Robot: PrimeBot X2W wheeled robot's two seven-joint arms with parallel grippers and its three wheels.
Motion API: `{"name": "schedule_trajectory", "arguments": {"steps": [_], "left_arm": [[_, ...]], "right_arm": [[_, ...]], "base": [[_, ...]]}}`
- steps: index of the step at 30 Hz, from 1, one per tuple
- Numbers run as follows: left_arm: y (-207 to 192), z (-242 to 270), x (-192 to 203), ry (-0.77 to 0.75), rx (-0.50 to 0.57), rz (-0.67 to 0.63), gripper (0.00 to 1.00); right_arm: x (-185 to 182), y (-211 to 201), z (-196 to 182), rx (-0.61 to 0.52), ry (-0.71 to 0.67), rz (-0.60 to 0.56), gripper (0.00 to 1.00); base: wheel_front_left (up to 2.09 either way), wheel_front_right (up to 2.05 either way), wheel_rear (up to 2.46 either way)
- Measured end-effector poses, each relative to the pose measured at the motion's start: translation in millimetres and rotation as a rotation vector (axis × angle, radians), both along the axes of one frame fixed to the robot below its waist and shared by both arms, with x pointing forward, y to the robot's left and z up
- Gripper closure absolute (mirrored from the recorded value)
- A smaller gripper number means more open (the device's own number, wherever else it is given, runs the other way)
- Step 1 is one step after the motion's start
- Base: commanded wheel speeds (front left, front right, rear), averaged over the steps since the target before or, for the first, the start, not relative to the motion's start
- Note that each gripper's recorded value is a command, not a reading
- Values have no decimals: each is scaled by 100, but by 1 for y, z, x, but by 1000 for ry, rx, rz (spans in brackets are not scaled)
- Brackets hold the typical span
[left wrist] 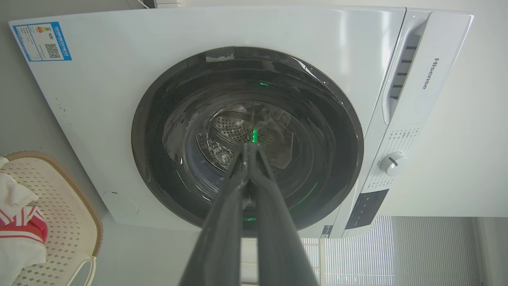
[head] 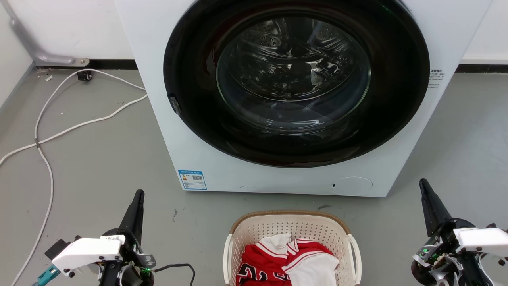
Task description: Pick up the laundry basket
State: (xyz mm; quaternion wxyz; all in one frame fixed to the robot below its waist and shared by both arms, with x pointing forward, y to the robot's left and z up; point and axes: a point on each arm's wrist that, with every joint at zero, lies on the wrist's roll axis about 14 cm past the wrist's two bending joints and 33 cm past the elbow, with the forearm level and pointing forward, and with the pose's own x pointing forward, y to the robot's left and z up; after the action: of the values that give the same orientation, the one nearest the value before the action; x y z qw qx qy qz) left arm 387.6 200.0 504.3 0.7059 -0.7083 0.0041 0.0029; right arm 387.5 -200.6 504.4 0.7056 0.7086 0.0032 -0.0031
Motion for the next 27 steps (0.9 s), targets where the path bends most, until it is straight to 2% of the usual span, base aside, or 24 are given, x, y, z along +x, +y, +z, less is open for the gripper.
{"name": "schedule_trajectory", "arguments": {"steps": [14,15,19,27], "left_arm": [[0,0,0,0,2,0,100],[0,-2,-1,5,1,0,0],[-2,-32,-15,97,-10,4,0],[0,-28,-15,83,12,31,0]], "right_arm": [[0,0,0,1,0,1,100],[-1,0,-1,1,4,1,0],[-16,0,-33,11,97,-7,0],[-14,2,-25,5,72,-24,0]], "base": [[0,0,0],[0,0,0],[0,0,0],[0,0,0]]}}
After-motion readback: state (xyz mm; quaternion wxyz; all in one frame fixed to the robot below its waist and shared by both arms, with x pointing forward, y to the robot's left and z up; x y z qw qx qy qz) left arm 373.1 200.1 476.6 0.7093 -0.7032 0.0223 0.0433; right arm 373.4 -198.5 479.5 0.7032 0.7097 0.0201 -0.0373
